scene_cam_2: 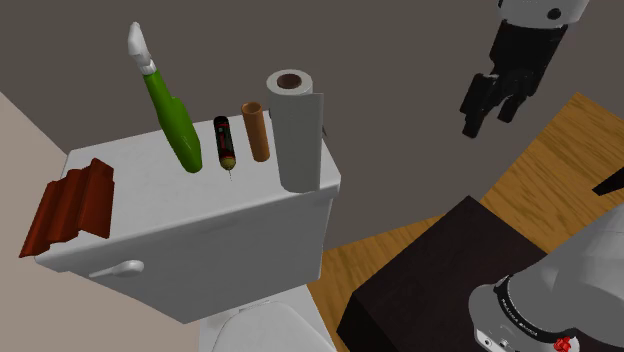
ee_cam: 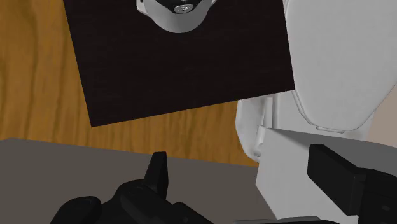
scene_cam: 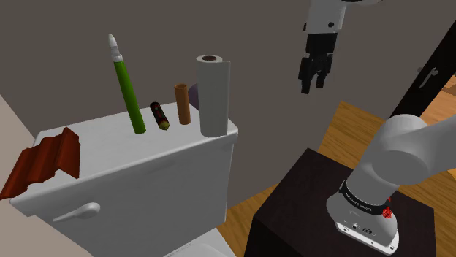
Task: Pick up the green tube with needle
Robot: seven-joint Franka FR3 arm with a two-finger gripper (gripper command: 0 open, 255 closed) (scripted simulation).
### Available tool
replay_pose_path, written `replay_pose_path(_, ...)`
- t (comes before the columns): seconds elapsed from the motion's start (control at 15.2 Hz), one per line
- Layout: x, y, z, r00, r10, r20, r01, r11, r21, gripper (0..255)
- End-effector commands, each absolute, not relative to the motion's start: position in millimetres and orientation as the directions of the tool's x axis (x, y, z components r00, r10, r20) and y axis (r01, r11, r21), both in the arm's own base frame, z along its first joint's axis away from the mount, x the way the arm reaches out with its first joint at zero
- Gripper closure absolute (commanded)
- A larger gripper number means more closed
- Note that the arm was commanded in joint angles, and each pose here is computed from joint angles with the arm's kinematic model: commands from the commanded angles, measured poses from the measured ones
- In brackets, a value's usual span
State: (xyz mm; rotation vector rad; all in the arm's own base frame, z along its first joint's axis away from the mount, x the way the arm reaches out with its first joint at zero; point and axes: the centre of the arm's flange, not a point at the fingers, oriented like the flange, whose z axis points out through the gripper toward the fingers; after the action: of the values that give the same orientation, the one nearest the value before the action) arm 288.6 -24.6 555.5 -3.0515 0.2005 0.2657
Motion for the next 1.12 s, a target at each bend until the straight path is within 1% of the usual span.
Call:
replay_pose_path(0.0, 289, -25, 556, 0.977, -0.123, -0.177, -0.136, -0.989, -0.060, 0)
replay_pose_path(1.06, 402, 157, 543, 0.969, -0.214, -0.123, -0.216, -0.976, -0.001, 0)
